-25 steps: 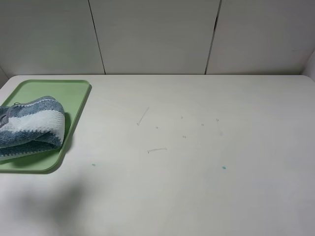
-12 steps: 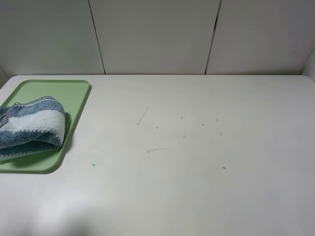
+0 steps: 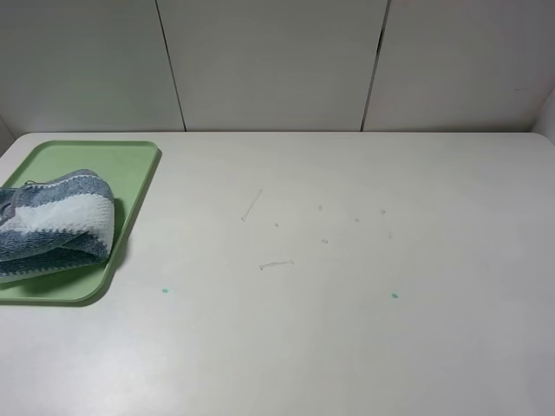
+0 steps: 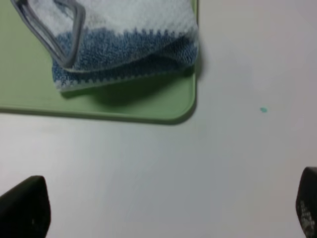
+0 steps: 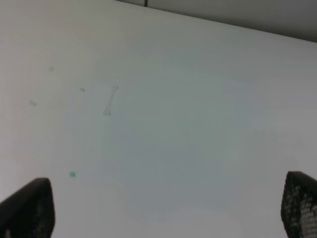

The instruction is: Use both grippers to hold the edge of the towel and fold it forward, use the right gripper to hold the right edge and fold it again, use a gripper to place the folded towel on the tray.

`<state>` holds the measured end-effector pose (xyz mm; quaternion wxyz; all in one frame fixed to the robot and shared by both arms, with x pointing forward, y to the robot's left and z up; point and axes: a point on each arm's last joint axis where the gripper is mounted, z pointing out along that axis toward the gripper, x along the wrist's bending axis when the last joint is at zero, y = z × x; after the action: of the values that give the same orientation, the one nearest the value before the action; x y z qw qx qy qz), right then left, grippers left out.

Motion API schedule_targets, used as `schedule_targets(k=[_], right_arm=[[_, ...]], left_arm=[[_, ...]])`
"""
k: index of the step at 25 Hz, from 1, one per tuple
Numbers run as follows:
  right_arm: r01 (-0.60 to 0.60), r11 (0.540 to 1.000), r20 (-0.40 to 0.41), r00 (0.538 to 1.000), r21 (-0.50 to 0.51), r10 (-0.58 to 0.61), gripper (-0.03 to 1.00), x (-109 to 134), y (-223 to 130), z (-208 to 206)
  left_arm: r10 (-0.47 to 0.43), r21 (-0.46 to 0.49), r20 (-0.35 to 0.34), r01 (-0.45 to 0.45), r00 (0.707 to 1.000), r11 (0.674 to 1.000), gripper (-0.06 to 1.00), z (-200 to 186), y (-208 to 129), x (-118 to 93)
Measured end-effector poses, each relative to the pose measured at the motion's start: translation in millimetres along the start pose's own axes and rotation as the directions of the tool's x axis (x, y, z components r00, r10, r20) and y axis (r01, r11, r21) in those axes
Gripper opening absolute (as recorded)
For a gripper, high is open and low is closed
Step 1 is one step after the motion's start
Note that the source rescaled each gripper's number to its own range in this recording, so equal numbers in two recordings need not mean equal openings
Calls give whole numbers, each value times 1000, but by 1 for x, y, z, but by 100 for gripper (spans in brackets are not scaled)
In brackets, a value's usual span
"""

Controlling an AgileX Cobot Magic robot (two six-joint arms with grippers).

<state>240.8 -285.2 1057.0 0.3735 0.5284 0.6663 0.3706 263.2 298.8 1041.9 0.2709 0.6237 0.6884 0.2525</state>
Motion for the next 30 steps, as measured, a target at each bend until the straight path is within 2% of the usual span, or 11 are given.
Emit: schedule_targets(k=[5,11,30], right_arm=[[0,1000,0,1000,0,0,100,0,0,0],[0,1000,0,1000,0,0,100,0,0,0],[0,1000,0,1000,0,0,100,0,0,0]], left_arm=[[10,-106,5,-9,1000,994,100,-11,-10,-1],[33,-229,22,-27,999,973,100,-24,-23,-3],[35,-238,25,-28,999,971,100,-25,-24,-3]])
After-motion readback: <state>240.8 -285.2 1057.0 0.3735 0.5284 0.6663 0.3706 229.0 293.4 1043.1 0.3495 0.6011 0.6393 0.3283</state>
